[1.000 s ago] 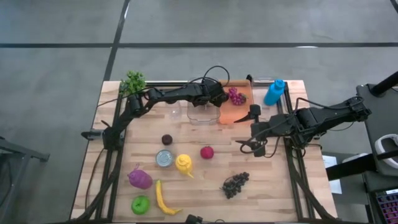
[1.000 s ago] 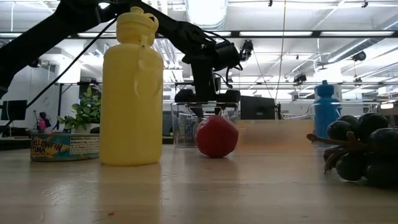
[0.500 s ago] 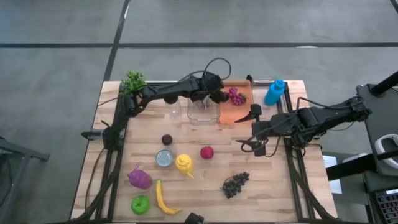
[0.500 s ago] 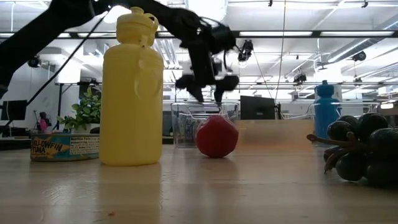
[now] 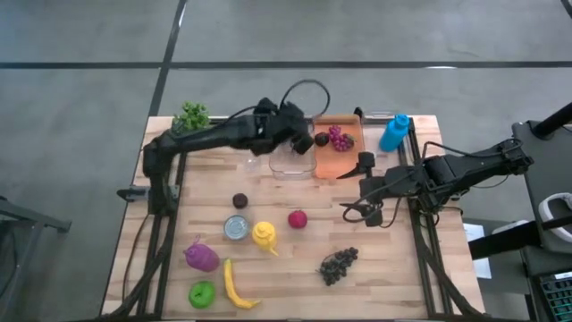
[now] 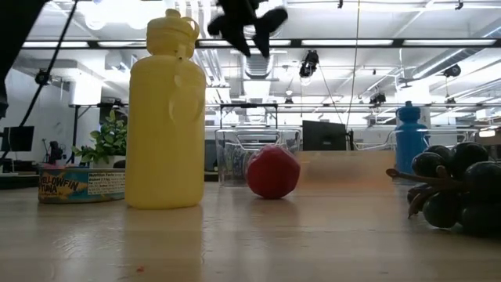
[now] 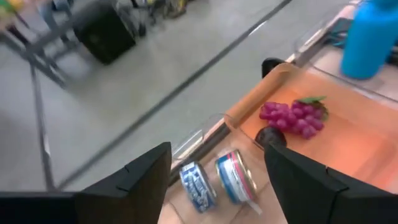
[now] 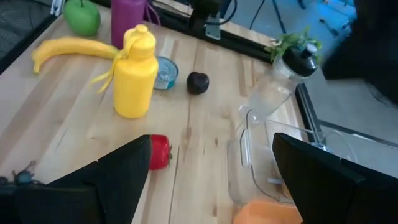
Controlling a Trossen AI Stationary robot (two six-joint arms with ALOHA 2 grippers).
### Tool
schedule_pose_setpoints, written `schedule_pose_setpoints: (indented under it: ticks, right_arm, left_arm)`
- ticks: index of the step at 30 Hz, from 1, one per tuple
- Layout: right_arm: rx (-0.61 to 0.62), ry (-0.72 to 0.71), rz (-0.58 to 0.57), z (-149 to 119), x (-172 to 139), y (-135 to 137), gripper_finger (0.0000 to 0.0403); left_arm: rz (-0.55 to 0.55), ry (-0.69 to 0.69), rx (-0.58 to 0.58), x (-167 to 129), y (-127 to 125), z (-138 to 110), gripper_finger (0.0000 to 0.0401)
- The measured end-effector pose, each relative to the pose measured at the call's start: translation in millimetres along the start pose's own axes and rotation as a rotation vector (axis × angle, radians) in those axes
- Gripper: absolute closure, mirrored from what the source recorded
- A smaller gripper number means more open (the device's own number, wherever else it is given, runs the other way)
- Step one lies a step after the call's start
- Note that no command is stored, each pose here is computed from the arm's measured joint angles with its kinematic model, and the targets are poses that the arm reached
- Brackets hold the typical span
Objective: Pick & Place Food Item
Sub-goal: Put the black grapes into the orange bin
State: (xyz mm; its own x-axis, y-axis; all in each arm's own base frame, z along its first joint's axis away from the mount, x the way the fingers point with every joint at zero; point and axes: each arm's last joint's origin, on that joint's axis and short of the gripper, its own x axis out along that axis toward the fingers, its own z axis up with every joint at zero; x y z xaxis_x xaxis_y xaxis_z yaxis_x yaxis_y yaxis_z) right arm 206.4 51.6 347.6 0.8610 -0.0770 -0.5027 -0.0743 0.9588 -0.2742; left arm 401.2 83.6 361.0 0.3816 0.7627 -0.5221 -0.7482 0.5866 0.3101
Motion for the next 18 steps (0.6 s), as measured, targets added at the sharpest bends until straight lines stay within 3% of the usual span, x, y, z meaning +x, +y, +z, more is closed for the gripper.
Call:
schedule_pose_setpoints:
  ticks: [8, 18]
  right_arm:
    - [-0.004, 0.045, 0.07, -2, 9, 10, 0.0076]
    - [0.022, 0.124, 0.199, -20, 16, 40, 0.0078]
  left_arm:
    - [-0.041, -0.106, 0.115, -74, -32, -11, 0.0152]
    - [-0.106, -0.141, 0.202, -132, -53, -36, 0.0166]
